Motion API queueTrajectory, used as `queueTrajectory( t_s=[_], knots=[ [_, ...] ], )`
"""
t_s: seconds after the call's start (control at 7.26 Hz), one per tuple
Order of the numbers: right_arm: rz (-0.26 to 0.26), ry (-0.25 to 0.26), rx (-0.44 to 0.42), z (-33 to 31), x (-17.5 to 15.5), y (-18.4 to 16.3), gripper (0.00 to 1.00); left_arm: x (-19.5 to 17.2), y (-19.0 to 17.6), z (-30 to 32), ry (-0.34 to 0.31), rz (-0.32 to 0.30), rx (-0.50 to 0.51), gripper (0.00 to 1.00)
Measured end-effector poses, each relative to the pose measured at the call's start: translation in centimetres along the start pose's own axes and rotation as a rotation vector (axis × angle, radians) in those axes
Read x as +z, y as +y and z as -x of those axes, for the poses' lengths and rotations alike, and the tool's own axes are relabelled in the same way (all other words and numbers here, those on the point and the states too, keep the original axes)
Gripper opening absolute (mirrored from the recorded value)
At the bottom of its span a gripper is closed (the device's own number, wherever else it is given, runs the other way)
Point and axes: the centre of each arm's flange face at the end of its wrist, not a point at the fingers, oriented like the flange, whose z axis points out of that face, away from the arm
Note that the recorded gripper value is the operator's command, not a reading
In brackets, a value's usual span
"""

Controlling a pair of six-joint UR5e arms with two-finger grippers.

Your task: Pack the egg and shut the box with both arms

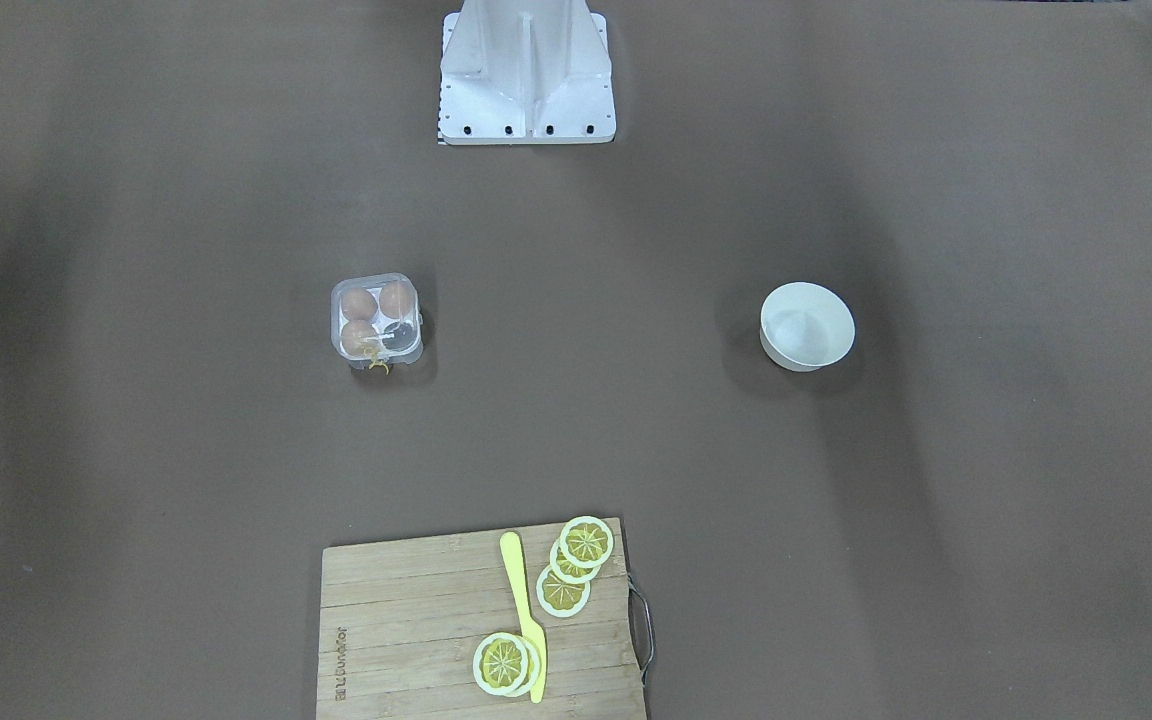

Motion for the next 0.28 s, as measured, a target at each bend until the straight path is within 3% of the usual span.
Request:
queueTrajectory(
  t_s=[0.28],
  knots=[
    [0.007, -0.005, 0.012, -2.7, 2.3, -0.7, 1.00, -0.1, -0.2, -0.1, -0.004, -0.001, 0.001, 0.80]
  ],
)
